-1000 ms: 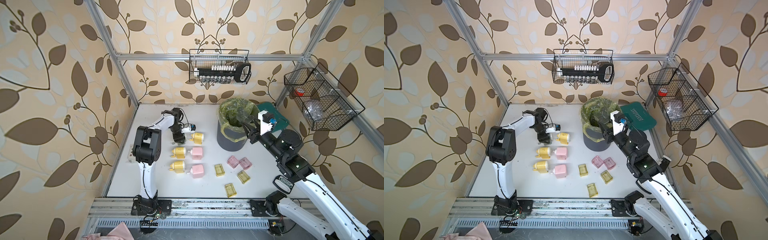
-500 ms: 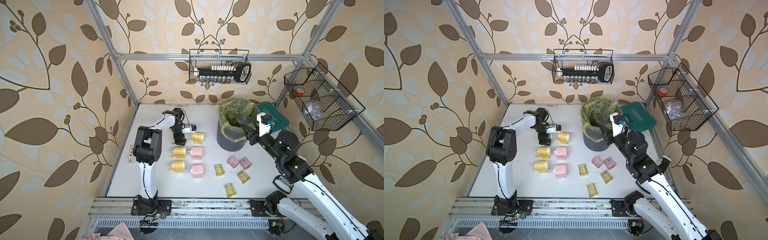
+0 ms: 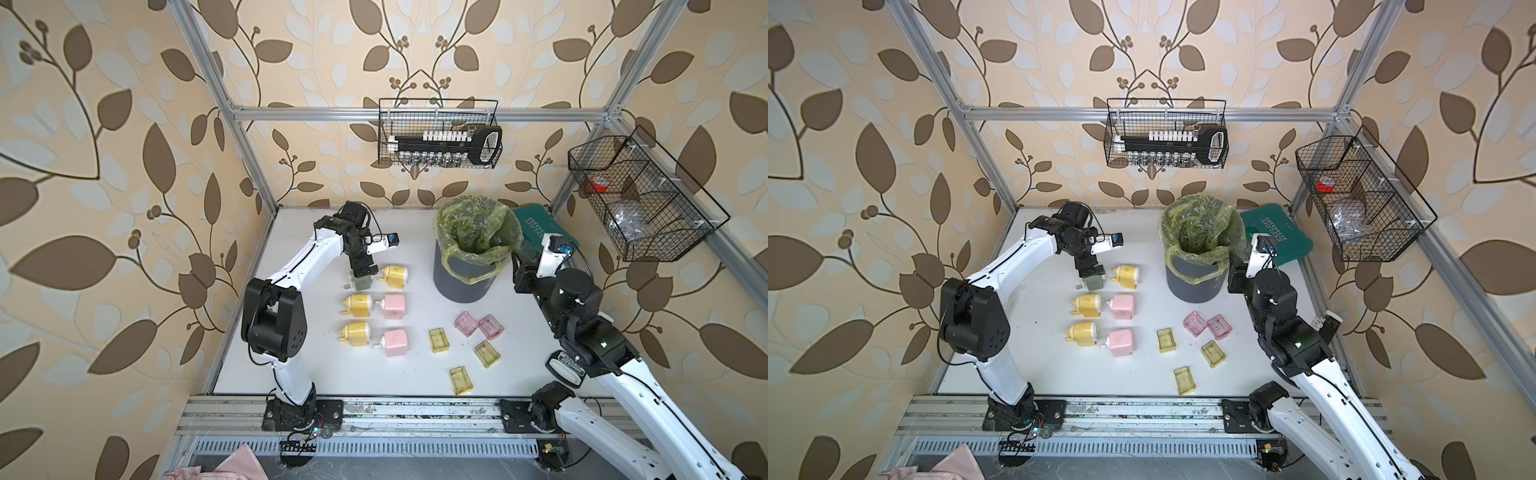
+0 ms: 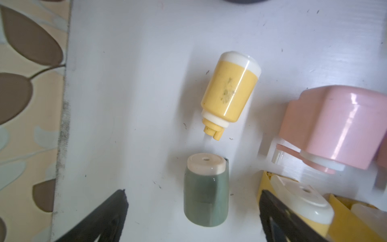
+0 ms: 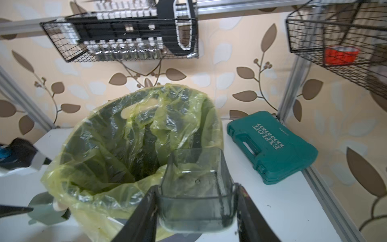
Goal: Take out the pencil sharpener tray and clean the shavings
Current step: Place the pencil sharpener at the center of the board, then place the container at the center of the board.
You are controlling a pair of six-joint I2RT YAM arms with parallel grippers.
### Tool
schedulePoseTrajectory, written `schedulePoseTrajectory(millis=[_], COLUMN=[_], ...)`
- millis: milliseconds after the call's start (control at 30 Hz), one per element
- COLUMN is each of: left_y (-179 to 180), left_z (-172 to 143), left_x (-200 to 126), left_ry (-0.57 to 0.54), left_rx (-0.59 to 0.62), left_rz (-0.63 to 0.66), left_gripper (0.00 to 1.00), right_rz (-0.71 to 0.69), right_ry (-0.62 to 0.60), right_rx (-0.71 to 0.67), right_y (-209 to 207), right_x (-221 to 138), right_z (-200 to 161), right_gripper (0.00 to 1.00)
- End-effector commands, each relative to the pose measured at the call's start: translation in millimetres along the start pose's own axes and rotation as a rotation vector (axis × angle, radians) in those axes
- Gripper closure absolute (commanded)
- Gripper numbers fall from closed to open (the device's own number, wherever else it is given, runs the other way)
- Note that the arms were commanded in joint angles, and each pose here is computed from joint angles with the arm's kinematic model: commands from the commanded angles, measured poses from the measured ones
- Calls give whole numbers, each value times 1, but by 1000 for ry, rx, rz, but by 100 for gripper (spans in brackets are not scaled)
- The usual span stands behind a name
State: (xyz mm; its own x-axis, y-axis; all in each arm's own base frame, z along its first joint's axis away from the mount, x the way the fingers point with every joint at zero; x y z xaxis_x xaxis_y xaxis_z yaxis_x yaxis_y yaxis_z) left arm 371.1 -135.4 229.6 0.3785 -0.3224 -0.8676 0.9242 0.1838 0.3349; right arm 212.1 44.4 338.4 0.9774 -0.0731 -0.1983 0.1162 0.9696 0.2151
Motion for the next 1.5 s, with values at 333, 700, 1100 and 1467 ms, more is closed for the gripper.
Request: schedulePoseTrajectory(millis=[333,700,1100,1467], left_y=[-53,-100,-120,-109], left_z=[14,12,9,-2], left_x=[-95,-133,-143,-145], left_ry=[-253,-460,-532,-474], left_rx=[-54,-183,-252,-367], left_rz=[245,226,199,339], left_gripper=[1,1,1,1], right_rz=[-328,-438,-549,-580], right_ry=[261,277,255,297], right_rx=[189,293,354,384], right_y=[-52,-46,-63,-71], right_x=[-8,4,8,4], right_z=[-95,-172,-217,-236], right_gripper=[100,100,100,45])
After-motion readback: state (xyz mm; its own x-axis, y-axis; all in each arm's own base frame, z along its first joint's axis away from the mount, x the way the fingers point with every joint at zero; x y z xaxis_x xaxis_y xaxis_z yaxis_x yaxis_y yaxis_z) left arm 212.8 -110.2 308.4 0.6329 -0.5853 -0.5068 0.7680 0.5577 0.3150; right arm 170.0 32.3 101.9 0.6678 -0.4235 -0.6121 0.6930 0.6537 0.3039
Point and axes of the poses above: each gripper's point midway between its finger pads, its own x axis out along the fingers, its own y axis along the line the jaws close on, z = x × y, the point moved 7 cm from there along -x, back along the fingers, and after that the axes turned 5 degrees about x, right-handed, at the moved point
